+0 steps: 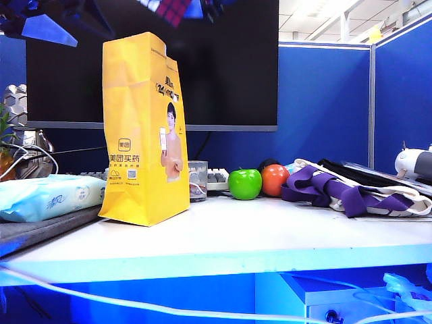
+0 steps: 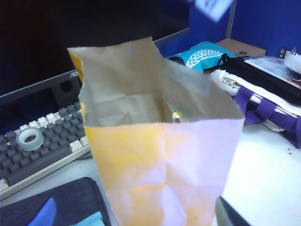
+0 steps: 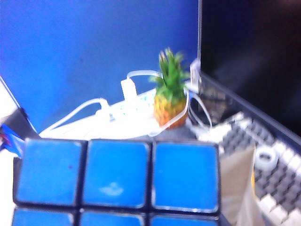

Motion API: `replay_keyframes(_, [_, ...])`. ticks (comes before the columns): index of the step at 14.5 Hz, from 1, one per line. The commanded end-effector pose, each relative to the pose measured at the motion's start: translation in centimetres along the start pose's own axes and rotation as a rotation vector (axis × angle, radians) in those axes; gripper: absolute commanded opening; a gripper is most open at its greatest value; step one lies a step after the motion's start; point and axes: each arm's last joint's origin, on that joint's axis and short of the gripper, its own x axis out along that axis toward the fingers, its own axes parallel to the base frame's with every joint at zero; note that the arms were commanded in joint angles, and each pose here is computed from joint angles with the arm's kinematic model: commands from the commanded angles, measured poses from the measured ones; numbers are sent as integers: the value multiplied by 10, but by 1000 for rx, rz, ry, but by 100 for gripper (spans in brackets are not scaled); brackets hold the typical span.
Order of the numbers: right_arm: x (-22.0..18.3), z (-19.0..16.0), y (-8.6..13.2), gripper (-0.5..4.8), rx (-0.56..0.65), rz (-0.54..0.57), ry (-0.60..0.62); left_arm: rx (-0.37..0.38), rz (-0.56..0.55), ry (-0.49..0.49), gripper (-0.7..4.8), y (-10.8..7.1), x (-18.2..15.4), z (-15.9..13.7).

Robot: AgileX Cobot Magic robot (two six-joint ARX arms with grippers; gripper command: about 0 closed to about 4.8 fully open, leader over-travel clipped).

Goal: Pick up the Rubik's Cube and throw it into the yellow paper bag.

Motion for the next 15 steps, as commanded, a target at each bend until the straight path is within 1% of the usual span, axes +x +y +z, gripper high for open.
replay_keyframes(1, [-6, 8, 6, -1, -44, -2, 1, 8, 20, -22, 479, 1, -1, 4])
replay_keyframes(7, [16, -1, 17, -1, -26, 50, 33, 1, 22, -15, 479, 1, -1, 3])
replay_keyframes(11, [29, -14, 9, -1, -16, 45, 49, -5, 18, 7, 479, 1, -1, 1])
replay_keyframes(15, [33, -14, 5, -1, -47, 17, 20, -3, 19, 5, 479, 1, -1, 1])
